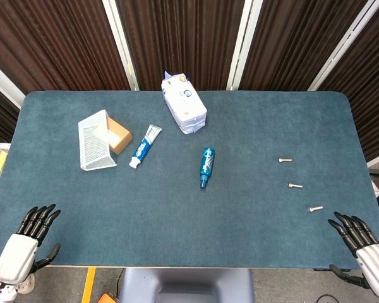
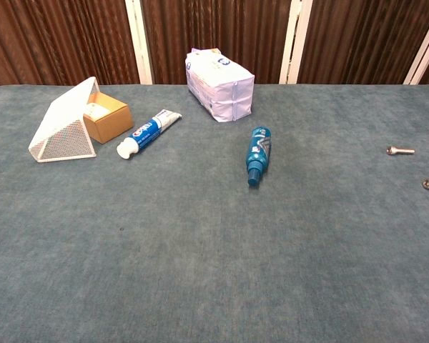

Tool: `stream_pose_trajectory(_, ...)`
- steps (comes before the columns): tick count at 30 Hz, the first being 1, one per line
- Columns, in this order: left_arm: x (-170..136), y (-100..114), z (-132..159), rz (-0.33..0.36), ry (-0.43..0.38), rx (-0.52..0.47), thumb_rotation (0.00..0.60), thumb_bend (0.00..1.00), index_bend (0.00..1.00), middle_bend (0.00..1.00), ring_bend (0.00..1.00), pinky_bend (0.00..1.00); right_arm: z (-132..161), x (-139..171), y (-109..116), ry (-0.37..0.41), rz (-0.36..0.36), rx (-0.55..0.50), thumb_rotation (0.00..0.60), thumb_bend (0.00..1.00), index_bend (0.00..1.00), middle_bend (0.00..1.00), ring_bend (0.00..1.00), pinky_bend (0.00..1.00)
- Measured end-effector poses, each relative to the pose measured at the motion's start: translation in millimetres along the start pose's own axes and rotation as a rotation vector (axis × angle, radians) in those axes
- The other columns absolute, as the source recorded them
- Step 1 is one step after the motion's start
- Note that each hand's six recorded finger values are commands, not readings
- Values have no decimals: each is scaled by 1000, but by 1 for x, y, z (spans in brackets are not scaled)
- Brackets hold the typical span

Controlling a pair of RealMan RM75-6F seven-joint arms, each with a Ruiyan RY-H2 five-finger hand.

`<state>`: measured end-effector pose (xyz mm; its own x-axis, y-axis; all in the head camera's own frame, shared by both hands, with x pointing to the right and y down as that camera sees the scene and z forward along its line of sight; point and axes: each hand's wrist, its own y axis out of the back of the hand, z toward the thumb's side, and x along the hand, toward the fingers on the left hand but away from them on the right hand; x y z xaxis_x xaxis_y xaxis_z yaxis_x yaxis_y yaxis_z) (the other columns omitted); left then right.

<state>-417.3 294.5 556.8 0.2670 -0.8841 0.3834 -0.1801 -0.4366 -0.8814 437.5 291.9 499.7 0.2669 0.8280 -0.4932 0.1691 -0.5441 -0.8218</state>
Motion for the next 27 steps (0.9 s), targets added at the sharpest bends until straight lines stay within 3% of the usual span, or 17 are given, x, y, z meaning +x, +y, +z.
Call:
stream_pose_trajectory(8, -1, -3, 4, -9, -12, -3, 600, 417, 0, 0, 0, 13, -4, 3, 4, -13, -1, -2, 600, 292, 0, 0, 0, 0)
stream_pose_trajectory(13, 1, -3, 2, -6, -8, 2, 600, 417, 0, 0, 0, 13, -11, -11, -5, -9, 4, 16, 600, 293, 7, 0, 0, 0)
stream_pose_trajectory(27, 16, -17, -15, -25, 53, 37, 600, 417, 0, 0, 0, 13, -71, -92, -55, 35, 114, -84, 600, 310, 400, 0, 0, 0)
